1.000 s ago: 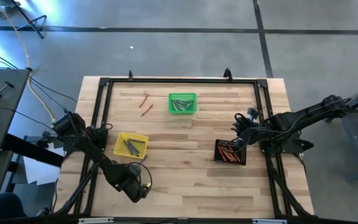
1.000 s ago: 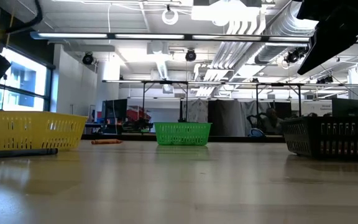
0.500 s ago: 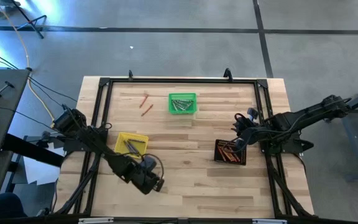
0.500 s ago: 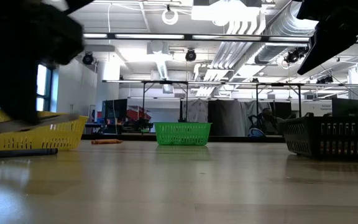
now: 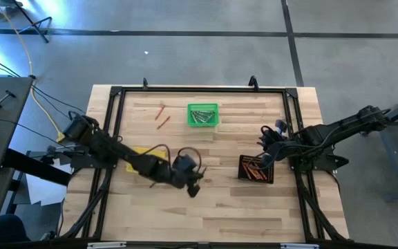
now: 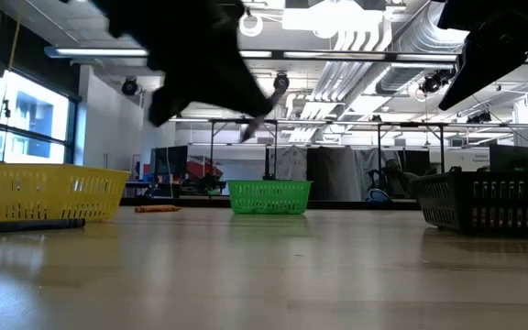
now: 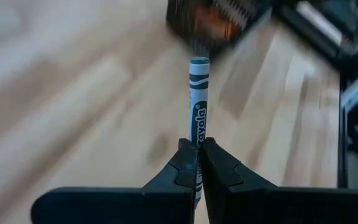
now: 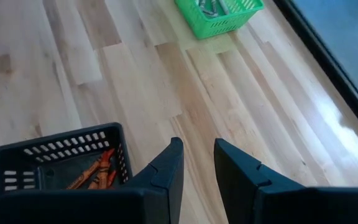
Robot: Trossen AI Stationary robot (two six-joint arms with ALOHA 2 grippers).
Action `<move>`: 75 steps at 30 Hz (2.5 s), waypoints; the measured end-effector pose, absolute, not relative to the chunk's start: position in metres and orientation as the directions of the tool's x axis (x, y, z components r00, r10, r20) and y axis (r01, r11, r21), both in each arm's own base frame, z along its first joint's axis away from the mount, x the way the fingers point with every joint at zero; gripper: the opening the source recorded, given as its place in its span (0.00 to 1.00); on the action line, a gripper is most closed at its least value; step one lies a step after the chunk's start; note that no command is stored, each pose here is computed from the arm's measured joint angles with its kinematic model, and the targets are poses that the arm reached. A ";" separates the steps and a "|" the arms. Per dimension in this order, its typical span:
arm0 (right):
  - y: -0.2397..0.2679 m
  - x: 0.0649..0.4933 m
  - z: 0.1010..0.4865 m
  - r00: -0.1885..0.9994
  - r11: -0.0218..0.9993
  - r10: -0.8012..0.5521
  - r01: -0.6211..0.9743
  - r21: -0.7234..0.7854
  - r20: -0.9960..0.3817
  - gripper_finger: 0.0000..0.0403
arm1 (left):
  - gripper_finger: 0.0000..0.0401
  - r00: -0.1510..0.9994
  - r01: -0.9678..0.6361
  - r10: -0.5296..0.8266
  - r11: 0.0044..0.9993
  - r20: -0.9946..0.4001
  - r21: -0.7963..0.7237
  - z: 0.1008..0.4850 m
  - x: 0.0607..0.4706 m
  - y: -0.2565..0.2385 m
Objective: Sort crayons
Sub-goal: Put the gray crayon into the green basket
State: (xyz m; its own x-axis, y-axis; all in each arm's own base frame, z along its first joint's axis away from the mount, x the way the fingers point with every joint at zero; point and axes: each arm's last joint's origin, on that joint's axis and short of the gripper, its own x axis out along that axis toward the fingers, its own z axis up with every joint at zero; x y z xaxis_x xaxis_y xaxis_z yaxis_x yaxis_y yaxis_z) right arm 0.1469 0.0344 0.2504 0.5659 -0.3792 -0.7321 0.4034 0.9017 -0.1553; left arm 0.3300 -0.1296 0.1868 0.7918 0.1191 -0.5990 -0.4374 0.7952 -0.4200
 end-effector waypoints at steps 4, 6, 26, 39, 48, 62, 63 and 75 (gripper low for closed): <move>0.033 0.147 0.251 0.566 0.889 -0.412 0.422 -0.178 -0.714 0.21 | 0.00 0.840 -0.402 0.180 0.839 -0.511 -0.365 0.195 0.344 -0.107; 0.033 0.147 0.251 0.566 0.878 -0.438 0.438 -0.196 -0.698 0.21 | 0.00 0.860 -0.392 0.212 0.857 -0.465 -0.334 0.200 0.351 -0.095; 0.027 0.146 0.256 0.543 0.751 -0.644 0.585 -0.307 -0.539 0.21 | 0.00 0.731 -0.665 0.600 0.734 -0.324 -0.141 0.213 0.367 0.037; 0.026 0.146 0.256 0.540 0.740 -0.658 0.594 -0.315 -0.525 0.21 | 0.00 0.650 -0.752 0.686 0.643 -0.326 -0.147 0.213 0.359 0.084; 0.026 0.146 0.256 0.540 0.740 -0.658 0.594 -0.316 -0.525 0.21 | 0.00 0.628 -0.772 0.706 0.618 -0.326 -0.149 0.213 0.356 0.095; 0.026 0.146 0.256 0.540 0.736 -0.662 0.598 -0.316 -0.520 0.21 | 0.00 0.585 -0.793 0.695 0.598 -0.417 -0.116 0.175 0.365 0.097; 0.026 0.146 0.257 0.540 0.736 -0.662 0.598 -0.316 -0.520 0.21 | 0.00 0.580 -0.795 0.693 0.596 -0.428 -0.114 0.170 0.366 0.097; 0.026 0.146 0.256 0.540 0.733 -0.662 0.612 -0.298 -0.520 0.21 | 0.00 0.544 -0.815 0.632 0.555 -0.552 -0.169 0.113 0.373 0.097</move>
